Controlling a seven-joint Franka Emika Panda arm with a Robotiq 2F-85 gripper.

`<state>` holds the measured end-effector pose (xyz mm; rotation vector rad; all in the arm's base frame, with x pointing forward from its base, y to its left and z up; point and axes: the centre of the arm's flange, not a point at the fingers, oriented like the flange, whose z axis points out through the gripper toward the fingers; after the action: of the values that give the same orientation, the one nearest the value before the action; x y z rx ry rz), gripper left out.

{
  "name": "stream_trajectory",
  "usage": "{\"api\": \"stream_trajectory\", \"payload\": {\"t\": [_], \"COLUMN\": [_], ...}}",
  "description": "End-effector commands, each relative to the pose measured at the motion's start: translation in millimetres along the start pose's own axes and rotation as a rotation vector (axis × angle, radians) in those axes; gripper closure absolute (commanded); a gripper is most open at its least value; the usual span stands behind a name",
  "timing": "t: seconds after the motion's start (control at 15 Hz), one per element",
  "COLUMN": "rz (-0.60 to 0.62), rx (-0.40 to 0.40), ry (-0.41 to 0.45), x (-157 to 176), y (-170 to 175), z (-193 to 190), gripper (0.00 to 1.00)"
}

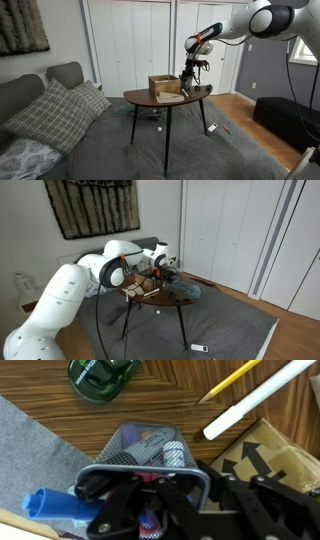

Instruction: Pick up the gray storage bin and pour all the contents into the cardboard box, put the gray storage bin on the table

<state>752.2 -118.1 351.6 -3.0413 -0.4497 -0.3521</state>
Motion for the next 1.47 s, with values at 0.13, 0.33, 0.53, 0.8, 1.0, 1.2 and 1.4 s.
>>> {"api": "stream_trajectory", "payload": {"t": [0.13,0.33,0.53,0.8,1.0,1.2,1.4], "rz": [0.003,0.009,0.007,-0.008,-0.028,-0.043,-0.081], "rx": [0.015,0.011,-0.001,0.016,0.031,0.057,0.159], "ry": [0.008,0.022,0.050,0.068,0.115,0.156,0.194], "x": [4,0,-2,-4,-4,1,11], "y": [-2,-3,-6,-18,-32,-45,-61], "z": [-13,-28,-50,-83,-119,-146,-167], "gripper": [0.98,0.98,0.98,0.98,0.98,0.98,0.98]}}
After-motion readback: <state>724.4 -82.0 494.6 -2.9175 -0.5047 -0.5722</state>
